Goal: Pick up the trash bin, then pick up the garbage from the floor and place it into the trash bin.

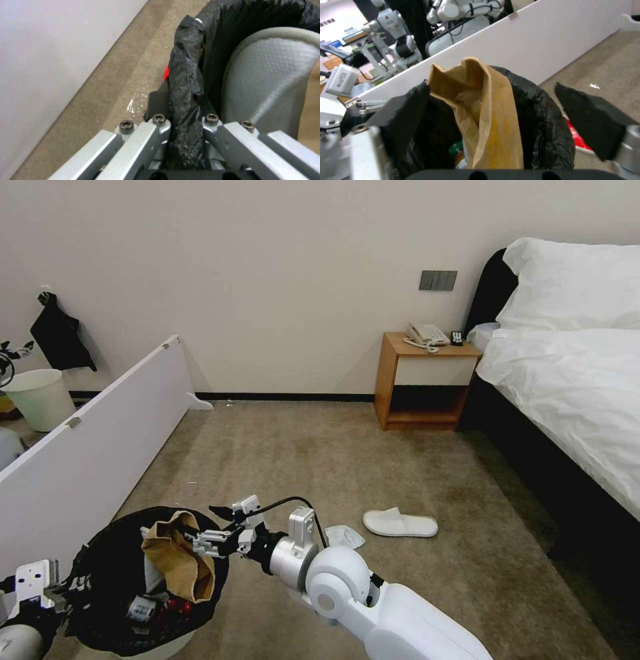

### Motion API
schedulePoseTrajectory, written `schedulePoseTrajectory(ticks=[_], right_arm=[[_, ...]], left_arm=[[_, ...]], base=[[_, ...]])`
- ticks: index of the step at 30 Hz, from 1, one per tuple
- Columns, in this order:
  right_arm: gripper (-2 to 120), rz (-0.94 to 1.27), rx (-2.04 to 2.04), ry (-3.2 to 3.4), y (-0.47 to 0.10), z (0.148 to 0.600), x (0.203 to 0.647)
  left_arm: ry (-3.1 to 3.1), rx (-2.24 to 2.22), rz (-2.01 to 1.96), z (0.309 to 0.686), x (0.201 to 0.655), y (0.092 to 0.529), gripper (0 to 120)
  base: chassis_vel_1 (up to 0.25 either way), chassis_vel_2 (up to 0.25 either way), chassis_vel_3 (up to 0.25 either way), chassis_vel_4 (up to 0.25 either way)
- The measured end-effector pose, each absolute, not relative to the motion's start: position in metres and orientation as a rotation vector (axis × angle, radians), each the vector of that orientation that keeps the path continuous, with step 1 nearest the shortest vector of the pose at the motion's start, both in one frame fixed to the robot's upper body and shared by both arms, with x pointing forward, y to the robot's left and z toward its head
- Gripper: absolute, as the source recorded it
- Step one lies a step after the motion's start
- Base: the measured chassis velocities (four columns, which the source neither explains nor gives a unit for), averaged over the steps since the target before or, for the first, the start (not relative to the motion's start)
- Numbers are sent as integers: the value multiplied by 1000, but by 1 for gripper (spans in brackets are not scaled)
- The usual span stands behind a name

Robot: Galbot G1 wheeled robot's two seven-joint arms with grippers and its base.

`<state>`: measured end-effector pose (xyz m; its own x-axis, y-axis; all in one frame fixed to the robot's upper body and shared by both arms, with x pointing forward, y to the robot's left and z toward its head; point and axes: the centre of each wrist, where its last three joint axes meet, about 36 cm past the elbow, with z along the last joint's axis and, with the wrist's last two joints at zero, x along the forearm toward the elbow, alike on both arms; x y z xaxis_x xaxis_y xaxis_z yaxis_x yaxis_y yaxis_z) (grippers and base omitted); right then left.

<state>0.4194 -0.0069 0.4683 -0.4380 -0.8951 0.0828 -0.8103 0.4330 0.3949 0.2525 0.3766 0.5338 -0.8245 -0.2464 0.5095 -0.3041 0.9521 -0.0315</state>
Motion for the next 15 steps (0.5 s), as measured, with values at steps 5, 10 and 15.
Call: schedulePoseTrajectory(ticks=[5, 10, 15], right_arm=[[100, -430, 1479, -2414, -5, 469, 420], [100, -434, 1487, -2426, -1, 473, 423], [100, -473, 1495, -2508, -3, 484, 430]], left_arm=[[-2579, 382, 169, 534, 252, 375, 4], [-2566, 369, 195, 532, 249, 373, 4], [-2564, 370, 206, 532, 249, 374, 4]], base=[[0, 0, 0, 0], [0, 0, 0, 0], [0, 0, 0, 0]])
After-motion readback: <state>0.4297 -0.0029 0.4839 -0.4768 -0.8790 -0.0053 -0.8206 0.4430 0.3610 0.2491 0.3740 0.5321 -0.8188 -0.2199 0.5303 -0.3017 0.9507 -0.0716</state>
